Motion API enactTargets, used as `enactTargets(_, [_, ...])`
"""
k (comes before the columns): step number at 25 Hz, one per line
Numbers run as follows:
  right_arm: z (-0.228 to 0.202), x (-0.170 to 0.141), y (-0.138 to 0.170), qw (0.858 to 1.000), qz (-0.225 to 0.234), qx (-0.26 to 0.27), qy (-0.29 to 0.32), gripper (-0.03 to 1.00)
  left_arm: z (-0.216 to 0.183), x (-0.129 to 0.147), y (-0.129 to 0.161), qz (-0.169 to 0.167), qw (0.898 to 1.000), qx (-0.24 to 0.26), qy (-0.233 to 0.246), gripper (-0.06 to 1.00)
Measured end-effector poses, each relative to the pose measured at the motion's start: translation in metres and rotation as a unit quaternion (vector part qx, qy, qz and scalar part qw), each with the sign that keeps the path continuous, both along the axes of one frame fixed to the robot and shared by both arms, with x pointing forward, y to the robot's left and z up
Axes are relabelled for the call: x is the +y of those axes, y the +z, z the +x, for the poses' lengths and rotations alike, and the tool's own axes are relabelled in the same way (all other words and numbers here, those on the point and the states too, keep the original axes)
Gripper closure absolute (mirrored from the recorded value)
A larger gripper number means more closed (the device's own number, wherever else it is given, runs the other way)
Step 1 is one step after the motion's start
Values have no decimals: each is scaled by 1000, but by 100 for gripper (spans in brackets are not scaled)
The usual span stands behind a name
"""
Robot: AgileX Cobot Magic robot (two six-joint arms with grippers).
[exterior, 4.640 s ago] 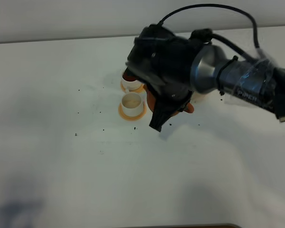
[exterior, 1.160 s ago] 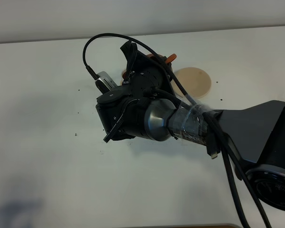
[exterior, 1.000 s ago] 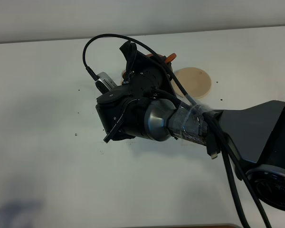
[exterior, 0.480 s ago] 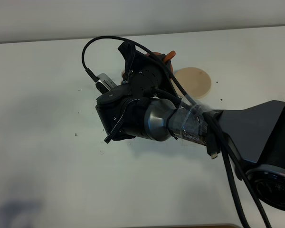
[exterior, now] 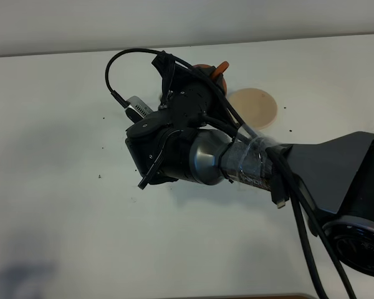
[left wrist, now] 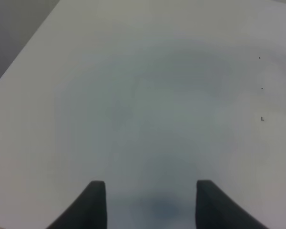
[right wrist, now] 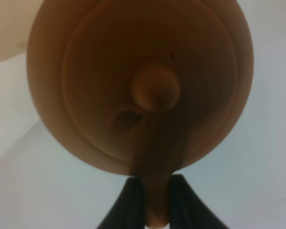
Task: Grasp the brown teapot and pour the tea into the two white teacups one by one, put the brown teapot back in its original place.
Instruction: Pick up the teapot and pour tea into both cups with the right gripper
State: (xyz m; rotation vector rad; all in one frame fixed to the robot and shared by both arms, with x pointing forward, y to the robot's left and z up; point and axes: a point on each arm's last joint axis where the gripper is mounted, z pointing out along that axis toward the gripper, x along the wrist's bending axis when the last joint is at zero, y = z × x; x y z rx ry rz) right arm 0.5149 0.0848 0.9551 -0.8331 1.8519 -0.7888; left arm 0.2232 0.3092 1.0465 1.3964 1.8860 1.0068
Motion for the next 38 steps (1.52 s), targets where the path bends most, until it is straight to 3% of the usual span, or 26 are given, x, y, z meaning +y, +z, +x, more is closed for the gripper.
enactTargets(38, [0,0,1,1000,-28,-1,10,87,0,0,0,0,1000,0,0,52])
